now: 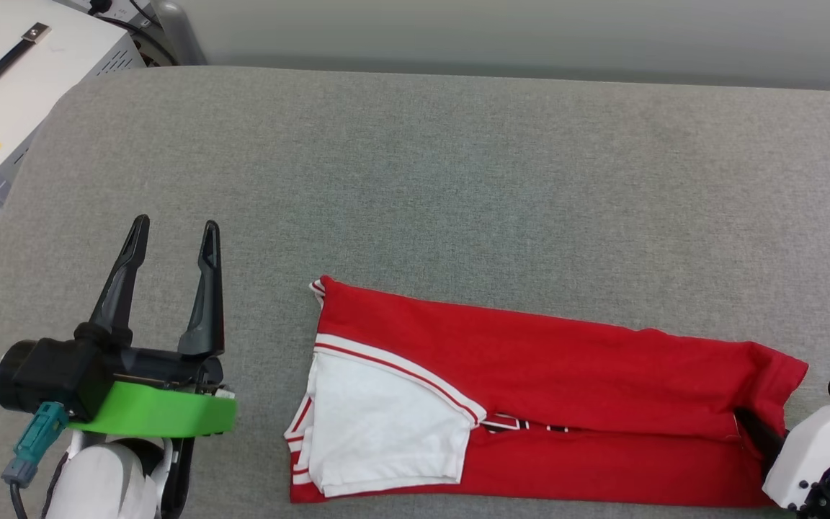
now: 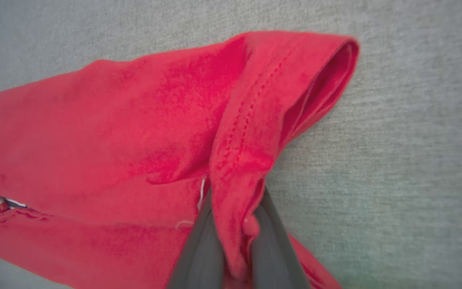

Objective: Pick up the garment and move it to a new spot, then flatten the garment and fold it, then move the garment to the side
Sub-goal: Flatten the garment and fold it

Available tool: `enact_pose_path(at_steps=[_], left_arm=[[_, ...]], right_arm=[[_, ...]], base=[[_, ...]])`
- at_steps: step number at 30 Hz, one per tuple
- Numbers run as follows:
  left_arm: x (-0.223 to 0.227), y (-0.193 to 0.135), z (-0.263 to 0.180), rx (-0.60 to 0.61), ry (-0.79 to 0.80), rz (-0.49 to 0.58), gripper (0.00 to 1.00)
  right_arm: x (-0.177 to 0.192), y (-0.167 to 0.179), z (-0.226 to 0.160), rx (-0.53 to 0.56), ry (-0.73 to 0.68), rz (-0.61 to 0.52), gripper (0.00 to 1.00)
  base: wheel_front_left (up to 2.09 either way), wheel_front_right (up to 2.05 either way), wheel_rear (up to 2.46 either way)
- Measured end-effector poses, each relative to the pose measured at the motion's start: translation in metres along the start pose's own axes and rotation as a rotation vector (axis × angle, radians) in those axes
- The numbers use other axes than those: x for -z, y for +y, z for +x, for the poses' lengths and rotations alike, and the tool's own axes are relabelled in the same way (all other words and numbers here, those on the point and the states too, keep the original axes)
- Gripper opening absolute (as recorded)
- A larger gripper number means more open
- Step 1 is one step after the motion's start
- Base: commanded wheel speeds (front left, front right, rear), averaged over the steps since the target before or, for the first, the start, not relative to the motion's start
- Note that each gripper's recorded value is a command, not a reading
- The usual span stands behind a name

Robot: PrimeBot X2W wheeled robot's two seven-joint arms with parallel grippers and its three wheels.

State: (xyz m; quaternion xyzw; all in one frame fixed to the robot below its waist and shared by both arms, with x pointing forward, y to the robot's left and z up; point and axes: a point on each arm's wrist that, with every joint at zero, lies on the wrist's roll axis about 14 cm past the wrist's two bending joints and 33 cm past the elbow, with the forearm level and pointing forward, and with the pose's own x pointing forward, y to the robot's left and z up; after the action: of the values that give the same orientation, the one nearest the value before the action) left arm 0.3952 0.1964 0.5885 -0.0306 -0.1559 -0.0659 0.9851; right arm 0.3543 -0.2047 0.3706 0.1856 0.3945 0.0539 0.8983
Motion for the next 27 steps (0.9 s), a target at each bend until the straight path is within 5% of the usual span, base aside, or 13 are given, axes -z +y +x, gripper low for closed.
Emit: enact_pose_path(at_steps=[14,22,27], left_arm=[[-0.008,-0.009,-0.003,0.011,-0.021,-0.024,1.00],[-0.012,-0.014,-0.007,0.013,-0.032,-0.044,1.00],[-0.011,-0.016,-0.012,0.014,-0.025,-0.055,1.00]], right_arm=[[-0.058,-0.083,-0.052,0.258,-0.177,-0.115,0.00],[-0.059,-0.055,-0.060,0.215,-0.198,-0.117,0.00],[-0.054,0.003,-0.054,0.091,-0.186,-0.141,0.00]], base=[[0.00,0.00,0.00],[0.00,0.00,0.00],[0.00,0.00,0.00]])
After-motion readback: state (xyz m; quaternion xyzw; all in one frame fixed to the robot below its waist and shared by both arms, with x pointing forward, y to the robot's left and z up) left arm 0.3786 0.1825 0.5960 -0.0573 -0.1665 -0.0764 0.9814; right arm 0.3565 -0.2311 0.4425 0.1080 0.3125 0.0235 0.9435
